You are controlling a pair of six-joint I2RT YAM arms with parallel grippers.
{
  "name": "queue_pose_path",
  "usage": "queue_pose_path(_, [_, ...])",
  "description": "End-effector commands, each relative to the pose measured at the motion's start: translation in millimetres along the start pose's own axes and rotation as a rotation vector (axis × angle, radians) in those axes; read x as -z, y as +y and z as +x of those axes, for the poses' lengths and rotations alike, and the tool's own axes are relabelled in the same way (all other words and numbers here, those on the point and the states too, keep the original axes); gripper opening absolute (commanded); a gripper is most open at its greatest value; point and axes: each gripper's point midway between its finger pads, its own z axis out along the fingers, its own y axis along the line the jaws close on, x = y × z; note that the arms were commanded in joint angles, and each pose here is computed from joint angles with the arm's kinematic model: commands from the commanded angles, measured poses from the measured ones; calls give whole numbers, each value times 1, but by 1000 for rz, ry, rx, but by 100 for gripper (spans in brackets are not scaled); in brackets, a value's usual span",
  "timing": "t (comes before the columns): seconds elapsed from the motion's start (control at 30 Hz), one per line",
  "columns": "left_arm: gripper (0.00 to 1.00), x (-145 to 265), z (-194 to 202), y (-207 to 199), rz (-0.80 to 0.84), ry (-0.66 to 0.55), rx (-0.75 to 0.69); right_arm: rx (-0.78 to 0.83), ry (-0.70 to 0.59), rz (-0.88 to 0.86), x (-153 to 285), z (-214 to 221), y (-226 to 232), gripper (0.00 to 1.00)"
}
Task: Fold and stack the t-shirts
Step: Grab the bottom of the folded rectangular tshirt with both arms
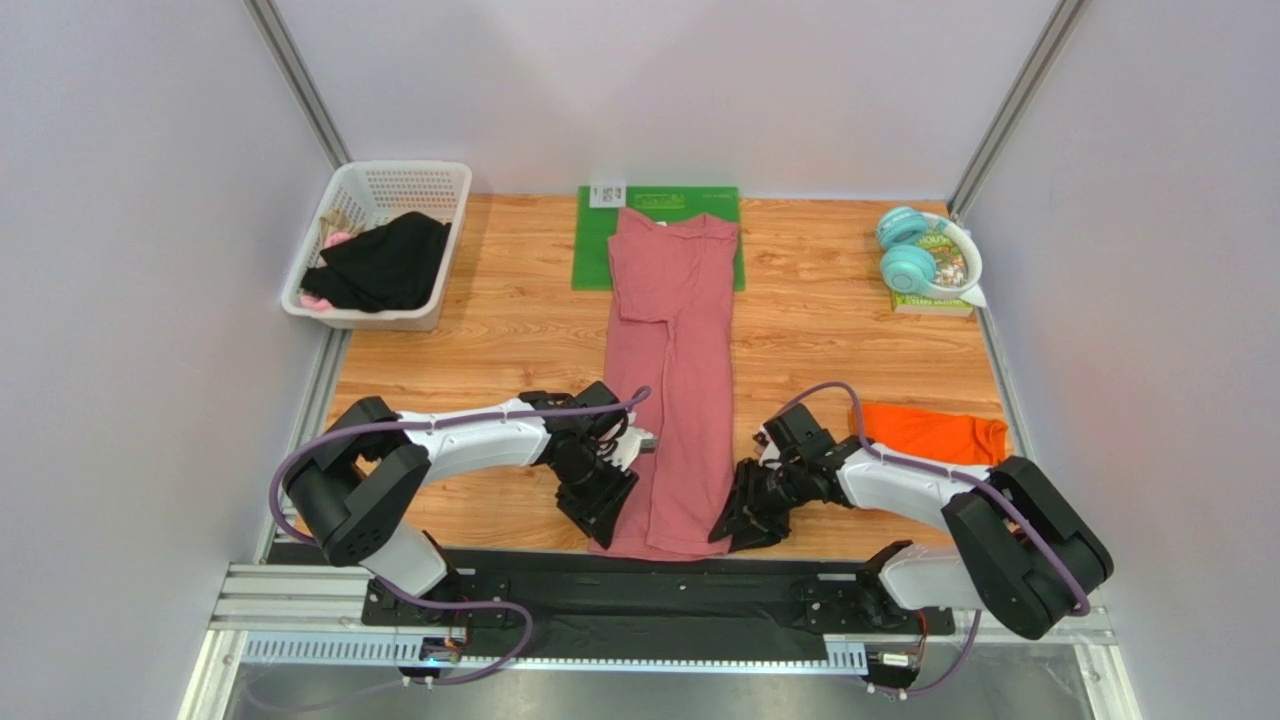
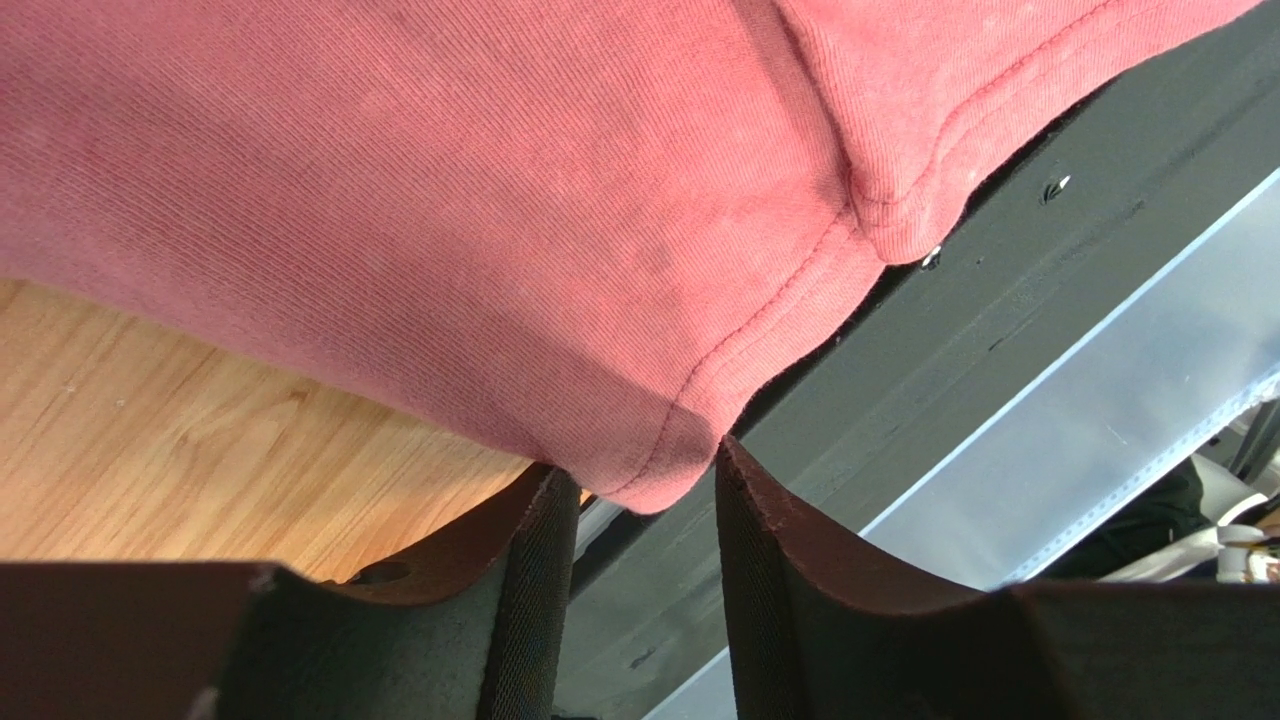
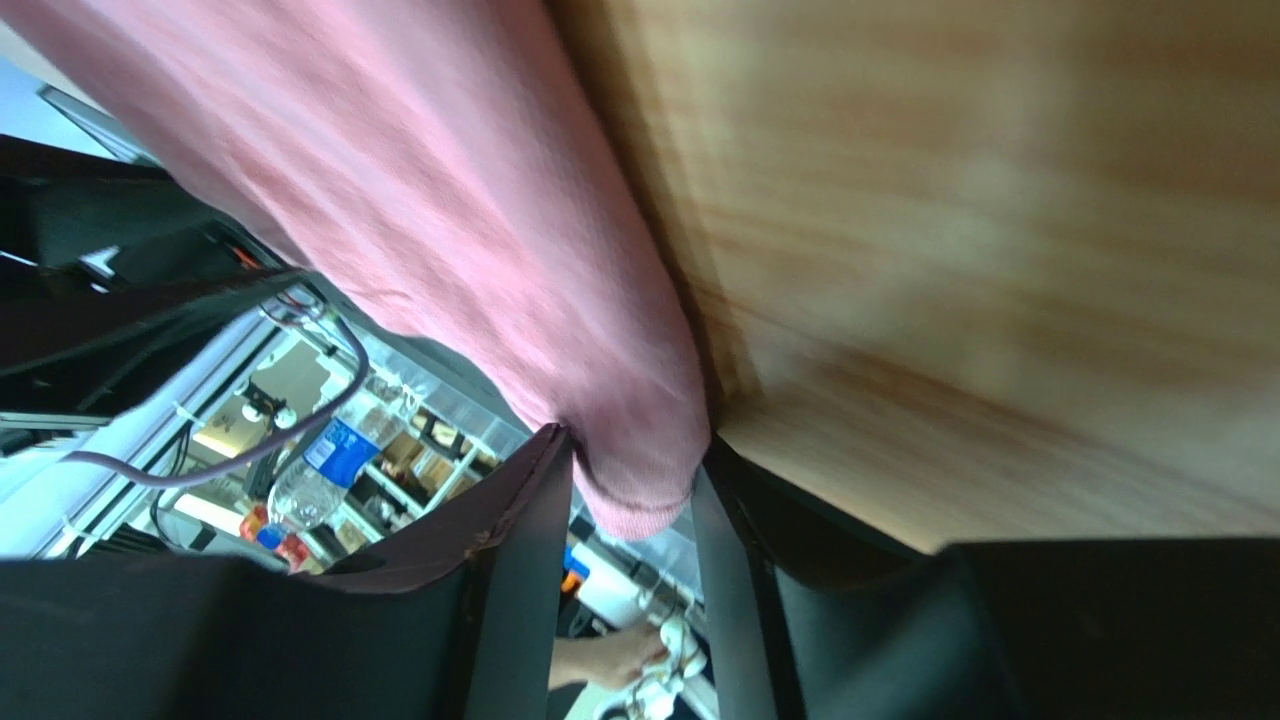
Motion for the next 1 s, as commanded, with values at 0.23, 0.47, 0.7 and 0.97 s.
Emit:
queue_pose_path(0.23, [43,5,-8,5,-46,-32,-55,56,-178,-20,-2,-34,4,33])
queue_pose_path(0.47, [4,17,-19,9,-41,-64,-41,44,-164,-22,3,-27,3,32])
queue_pose_path(0.7, [0,33,-28,8,6,-112,-22,71,-174,-25,19,-20,12,29])
queue_pose_path(0.97, [0,40,-29,5,7,-145,-44,56,-182,-42,20,-20,15,22])
